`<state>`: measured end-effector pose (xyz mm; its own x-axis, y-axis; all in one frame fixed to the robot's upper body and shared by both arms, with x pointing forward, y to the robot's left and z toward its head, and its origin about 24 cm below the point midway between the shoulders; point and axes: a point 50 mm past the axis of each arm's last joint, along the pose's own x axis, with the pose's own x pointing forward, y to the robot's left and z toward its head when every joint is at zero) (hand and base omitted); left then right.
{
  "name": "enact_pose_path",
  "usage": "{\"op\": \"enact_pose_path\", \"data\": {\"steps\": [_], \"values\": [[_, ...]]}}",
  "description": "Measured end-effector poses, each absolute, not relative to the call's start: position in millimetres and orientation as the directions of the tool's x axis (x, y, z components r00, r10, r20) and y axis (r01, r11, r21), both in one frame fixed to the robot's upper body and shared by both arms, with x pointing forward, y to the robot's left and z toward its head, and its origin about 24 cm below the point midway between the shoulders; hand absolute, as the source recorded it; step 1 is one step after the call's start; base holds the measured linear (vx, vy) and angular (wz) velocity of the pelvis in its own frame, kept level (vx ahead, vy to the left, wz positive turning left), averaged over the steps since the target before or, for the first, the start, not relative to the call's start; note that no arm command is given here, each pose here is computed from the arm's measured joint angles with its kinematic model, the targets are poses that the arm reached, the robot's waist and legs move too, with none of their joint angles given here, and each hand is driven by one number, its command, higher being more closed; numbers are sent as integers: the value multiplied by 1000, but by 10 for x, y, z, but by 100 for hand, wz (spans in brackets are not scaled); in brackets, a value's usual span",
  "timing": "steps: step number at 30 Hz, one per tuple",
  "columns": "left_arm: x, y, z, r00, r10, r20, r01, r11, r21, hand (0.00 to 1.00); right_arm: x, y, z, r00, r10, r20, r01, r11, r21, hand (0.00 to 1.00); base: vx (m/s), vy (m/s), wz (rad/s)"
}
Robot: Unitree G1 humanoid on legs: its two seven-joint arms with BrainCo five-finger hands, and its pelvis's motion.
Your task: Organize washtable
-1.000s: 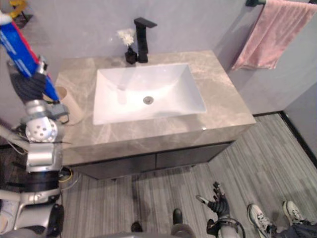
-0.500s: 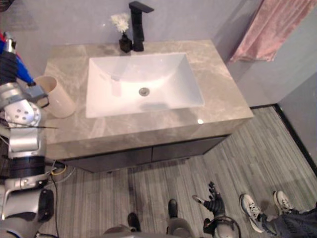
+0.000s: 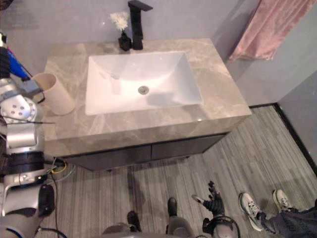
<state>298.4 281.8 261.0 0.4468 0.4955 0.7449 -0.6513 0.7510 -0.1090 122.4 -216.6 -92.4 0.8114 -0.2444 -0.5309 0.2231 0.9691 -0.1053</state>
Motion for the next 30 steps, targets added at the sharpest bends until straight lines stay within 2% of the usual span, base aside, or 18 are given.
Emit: {"op": "enact_pose_path", "data": {"steps": [15, 23, 30], "values": [[3058, 2863, 2659, 456, 487, 745, -674, 736, -69, 100, 1315, -2162, -883, 830, -252, -498, 230, 967, -106, 0, -16, 0, 0], [3075, 2907, 2804, 429, 486, 761, -685, 725, -77, 100, 1322, -2162, -878, 831, -254, -494, 237, 967, -99, 0, -11, 6, -1], [3086, 2942, 2782, 429, 489, 760, -709, 703, -52, 100, 1301, -2004, -887, 841, -214, -497, 210, 976, -66, 0, -3, 3, -1]]}}
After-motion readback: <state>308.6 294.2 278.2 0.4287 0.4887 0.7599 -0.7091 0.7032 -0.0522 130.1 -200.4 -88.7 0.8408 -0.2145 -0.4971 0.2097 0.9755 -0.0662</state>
